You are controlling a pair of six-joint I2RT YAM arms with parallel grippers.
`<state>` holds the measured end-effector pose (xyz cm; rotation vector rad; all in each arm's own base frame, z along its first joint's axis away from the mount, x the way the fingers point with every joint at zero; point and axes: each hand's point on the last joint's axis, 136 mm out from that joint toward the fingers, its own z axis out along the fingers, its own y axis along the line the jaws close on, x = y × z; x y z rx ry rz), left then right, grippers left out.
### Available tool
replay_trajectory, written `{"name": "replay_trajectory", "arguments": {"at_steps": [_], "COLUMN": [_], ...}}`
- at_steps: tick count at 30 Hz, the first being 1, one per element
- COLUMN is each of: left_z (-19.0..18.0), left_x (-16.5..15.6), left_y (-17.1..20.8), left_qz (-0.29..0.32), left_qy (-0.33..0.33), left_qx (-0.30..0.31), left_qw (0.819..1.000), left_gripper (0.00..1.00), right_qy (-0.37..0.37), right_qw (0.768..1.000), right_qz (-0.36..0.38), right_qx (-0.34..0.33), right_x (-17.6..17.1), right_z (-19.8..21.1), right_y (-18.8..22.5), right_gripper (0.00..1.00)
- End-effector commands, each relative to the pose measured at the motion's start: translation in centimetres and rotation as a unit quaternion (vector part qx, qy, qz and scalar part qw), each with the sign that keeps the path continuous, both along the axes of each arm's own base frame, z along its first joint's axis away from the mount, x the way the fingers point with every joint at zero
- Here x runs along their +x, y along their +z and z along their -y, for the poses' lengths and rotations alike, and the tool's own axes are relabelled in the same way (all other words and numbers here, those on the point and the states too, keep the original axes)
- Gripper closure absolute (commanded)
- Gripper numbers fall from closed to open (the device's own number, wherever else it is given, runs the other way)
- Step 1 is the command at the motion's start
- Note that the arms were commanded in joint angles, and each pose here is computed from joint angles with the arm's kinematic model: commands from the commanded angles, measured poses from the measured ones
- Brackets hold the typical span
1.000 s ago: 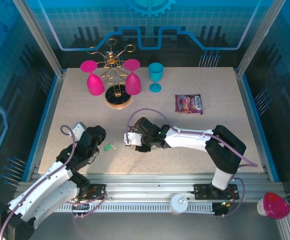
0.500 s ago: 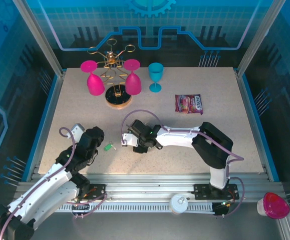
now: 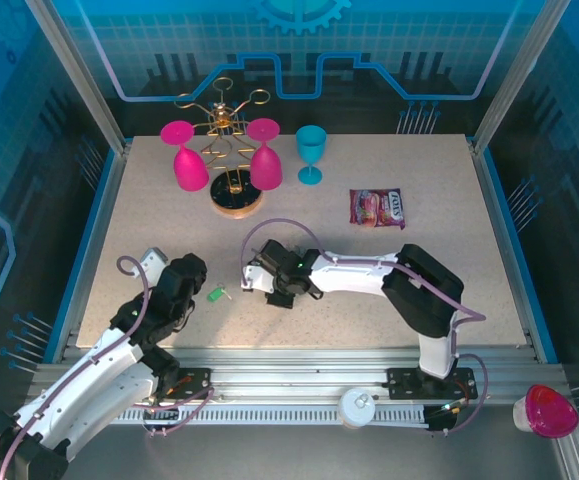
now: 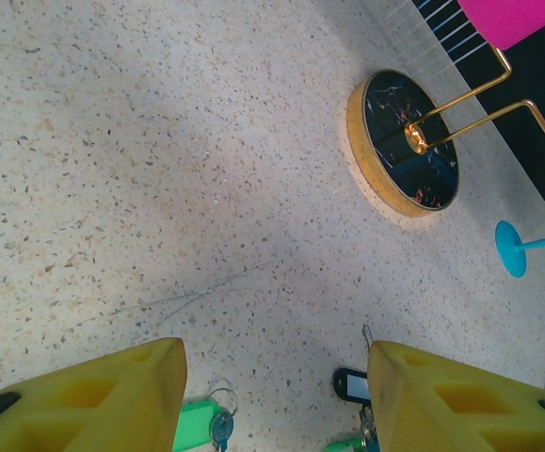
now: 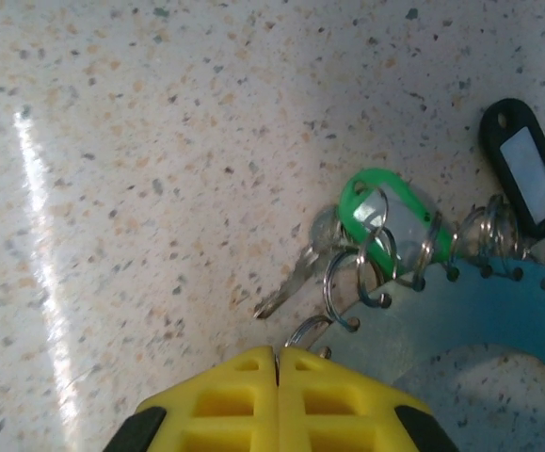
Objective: Put the keys on the keyring
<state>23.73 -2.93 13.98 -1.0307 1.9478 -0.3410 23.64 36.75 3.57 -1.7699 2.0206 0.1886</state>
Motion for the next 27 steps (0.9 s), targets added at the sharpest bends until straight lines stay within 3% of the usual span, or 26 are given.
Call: {"name": "replay_trajectory", "arguments": {"at_steps": [1, 6, 12, 16, 22, 27], "left_z": [-0.2, 3.1, 7.2, 10.6, 14.8, 16.3], "left_x": [0.3, 2.0, 2.3, 1.5, -0.5, 0.3], "left_y": [0.4, 1.8, 3.2, 3.8, 3.6, 1.9], "left_qz": [0.011, 0.059, 0.133, 0.174, 0.23, 0.203], "left_qy": [-0.014, -0.144, -0.292, -0.397, -0.536, -0.553], "left_qx": [0.026, 0.08, 0.127, 0.146, 0.187, 0.14], "left_qw": [1.0, 0.985, 0.939, 0.889, 0.791, 0.796], "left_gripper": [0.46, 0.41, 0.38, 0.39, 0.47, 0.53], "right_qy": [-0.017, -0.054, -0.07, -0.06, -0.061, -0.061], "right_qw": [0.998, 0.976, 0.95, 0.937, 0.925, 0.923], "right_qz": [-0.037, -0.136, -0.202, -0.219, -0.221, -0.223], "right_qx": [0.055, 0.159, 0.23, 0.265, 0.301, 0.307], "right_x": [-1.4, -2.5, -2.2, -1.8, -0.4, -0.2], "right_z": [0.2, 2.0, 4.0, 4.5, 5.3, 5.6], "right_y": [3.1, 5.8, 7.5, 9.1, 10.7, 10.5], "right_gripper": [1.0, 1.0, 1.0, 1.0, 1.0, 1.0]}}
